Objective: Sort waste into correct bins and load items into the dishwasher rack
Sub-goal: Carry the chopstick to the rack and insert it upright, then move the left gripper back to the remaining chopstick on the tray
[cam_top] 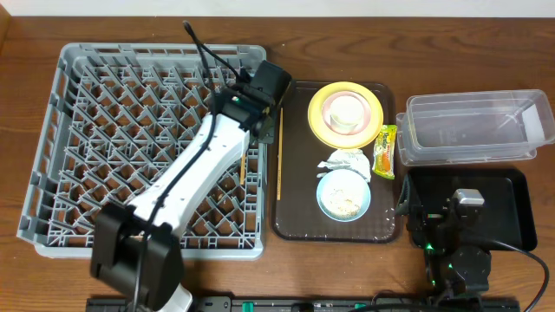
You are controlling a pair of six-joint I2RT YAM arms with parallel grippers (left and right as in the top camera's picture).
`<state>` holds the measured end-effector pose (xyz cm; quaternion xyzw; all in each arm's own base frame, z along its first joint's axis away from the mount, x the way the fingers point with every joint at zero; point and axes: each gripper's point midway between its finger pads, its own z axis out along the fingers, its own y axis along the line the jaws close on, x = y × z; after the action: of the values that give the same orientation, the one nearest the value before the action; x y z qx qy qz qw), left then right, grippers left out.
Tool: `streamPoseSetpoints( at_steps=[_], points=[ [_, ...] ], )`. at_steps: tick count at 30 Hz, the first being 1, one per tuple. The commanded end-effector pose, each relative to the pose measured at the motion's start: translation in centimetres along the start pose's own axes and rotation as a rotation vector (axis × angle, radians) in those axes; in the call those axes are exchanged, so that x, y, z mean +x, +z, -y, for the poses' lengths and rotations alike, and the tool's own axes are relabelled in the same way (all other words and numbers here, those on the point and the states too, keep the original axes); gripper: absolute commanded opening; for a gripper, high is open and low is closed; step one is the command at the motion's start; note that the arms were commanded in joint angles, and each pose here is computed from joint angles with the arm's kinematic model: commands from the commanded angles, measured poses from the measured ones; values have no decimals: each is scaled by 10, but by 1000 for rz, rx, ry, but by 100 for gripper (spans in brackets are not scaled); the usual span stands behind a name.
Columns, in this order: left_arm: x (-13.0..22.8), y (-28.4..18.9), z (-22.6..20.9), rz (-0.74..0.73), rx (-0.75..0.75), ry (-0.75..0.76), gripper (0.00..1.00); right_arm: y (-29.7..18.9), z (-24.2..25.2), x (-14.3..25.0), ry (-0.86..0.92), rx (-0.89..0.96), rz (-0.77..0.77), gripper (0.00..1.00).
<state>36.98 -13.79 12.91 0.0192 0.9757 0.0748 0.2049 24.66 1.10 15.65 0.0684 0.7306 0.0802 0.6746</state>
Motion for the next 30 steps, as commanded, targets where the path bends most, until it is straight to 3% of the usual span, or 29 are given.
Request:
streamPoseSetpoints(
  at_steps=[1,17,19,23,30],
  points=[
    [9,21,-2,-48,-41,-28,6,0,3,0,-4,16,0,99],
    [15,49,-4,-83,-112,-30,8,0,3,0,-4,16,0,99],
    [15,49,-3,-83,-111,-31,10,0,3,0,-4,16,0,99],
    [13,49,-5,-73,-121,-30,35,0,3,0,-4,16,0,99],
    [-22,8,-24,65,-184,-50,39,0,3,0,-4,16,0,99]
  ],
)
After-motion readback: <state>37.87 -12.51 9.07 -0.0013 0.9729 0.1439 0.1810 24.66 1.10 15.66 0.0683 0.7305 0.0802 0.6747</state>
